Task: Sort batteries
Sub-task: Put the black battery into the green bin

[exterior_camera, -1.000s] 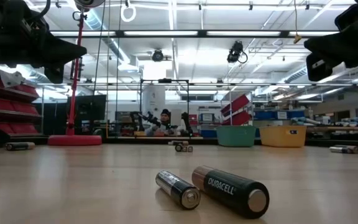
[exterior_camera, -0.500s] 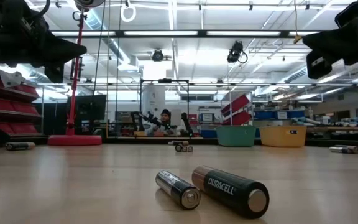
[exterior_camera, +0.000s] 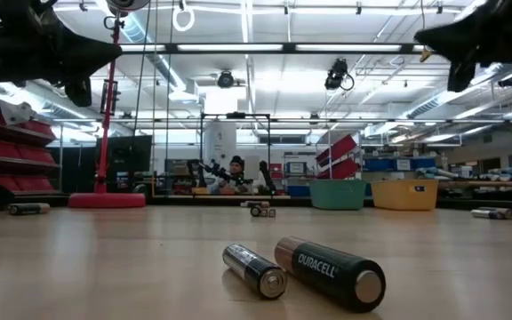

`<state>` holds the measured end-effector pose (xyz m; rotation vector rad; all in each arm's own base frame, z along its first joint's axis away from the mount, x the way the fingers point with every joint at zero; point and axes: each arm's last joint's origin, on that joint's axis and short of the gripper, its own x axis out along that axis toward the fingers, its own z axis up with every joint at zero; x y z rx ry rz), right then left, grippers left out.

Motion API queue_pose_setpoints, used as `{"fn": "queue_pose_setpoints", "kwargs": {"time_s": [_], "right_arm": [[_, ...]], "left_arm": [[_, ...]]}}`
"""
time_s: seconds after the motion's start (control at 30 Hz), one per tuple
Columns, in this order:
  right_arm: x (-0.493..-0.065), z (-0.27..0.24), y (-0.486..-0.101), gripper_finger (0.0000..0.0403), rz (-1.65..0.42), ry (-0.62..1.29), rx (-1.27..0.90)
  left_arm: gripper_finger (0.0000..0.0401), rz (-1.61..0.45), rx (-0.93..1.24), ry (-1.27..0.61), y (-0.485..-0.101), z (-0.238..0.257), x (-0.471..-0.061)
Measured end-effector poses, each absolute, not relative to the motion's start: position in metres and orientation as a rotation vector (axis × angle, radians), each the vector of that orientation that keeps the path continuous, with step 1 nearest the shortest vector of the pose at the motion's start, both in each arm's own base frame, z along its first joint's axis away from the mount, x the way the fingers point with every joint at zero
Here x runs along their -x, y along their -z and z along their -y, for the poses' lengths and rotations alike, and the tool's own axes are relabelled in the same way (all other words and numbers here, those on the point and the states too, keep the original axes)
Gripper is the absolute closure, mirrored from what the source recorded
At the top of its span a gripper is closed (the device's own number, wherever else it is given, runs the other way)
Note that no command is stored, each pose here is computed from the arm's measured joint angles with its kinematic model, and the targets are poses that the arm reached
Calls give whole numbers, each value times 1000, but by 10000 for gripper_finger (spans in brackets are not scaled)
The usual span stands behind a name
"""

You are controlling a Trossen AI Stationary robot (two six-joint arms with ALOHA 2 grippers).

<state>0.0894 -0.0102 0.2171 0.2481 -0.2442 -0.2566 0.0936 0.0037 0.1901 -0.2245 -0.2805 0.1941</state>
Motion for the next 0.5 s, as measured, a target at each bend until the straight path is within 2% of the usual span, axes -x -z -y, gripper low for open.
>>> {"fn": "queue_pose_setpoints", "kwargs": {"time_s": [0.2, 0.5], "right_arm": [[-104, 18, -240, 399, 40, 390, -307], [-161, 52, -283, 368, -293, 550, -313]], "left_arm": [[371, 227, 255, -283, -184, -6, -95], [316, 73, 226, -363, -171, -7, -105]]}}
